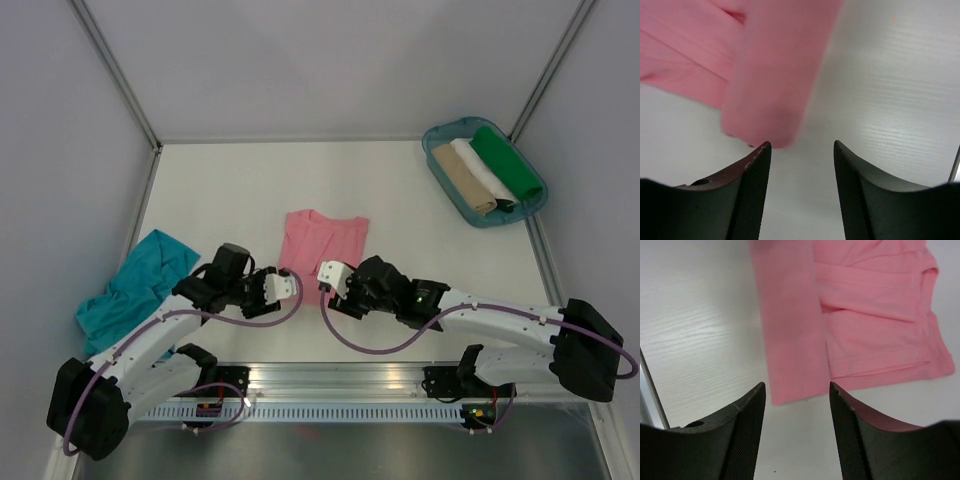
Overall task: Roll the t-shirts
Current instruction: Roll the tshirt
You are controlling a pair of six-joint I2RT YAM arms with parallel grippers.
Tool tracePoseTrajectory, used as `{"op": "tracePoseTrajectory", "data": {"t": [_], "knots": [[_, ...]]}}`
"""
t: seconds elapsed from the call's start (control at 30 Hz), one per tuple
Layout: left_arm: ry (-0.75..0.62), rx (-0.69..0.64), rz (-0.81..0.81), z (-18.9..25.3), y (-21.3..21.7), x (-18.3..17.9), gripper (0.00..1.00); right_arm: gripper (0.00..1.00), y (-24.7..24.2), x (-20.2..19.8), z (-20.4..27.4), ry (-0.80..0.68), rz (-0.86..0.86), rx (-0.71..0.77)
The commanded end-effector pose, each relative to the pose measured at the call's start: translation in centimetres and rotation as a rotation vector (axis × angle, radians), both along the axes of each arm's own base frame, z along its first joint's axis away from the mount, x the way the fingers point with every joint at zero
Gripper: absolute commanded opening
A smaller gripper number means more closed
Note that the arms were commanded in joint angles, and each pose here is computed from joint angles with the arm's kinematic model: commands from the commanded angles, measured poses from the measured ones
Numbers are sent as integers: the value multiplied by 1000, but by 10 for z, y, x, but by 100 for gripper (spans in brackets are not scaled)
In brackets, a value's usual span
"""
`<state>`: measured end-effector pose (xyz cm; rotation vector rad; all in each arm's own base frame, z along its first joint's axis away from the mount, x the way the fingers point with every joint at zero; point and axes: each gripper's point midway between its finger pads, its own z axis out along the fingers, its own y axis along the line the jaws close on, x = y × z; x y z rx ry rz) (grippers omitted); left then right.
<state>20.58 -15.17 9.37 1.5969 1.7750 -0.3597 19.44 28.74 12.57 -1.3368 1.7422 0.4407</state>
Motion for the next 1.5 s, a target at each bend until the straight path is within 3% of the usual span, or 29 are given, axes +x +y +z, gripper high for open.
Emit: {"op": "tracePoseTrajectory", "data": {"t": [0.0,0.23,0.7,0.77,0.8,0.9,1.1,1.2,1.37,1.47], "knots": [[-159,36,-60,-17,-2,9,59,60,0,5,-25,-114,4,-135],[-195,95,-72,-42,-1,9,60,61,14,-19,-70,-132,116,-267],[-244,131,-100,-52,-1,17,59,60,-3,2,-104,-153,-40,-396],[-247,127,-97,-51,-2,19,59,48,-5,1,-114,-139,-34,-428],[-238,126,-91,-52,-2,19,59,34,-5,1,-115,-134,-34,-436],[-235,121,-88,-53,-4,21,59,19,-6,1,-116,-128,-41,-442],[-249,156,-78,-68,-4,33,57,15,-7,4,-111,-80,-48,-384],[-251,182,-78,-72,-1,35,51,14,-6,5,-104,-67,-38,-348],[-235,178,-91,-76,-3,33,25,12,-6,10,-98,-44,-43,-307],[-205,167,-105,-75,-7,32,6,6,-2,9,-91,-22,-22,-270]]}}
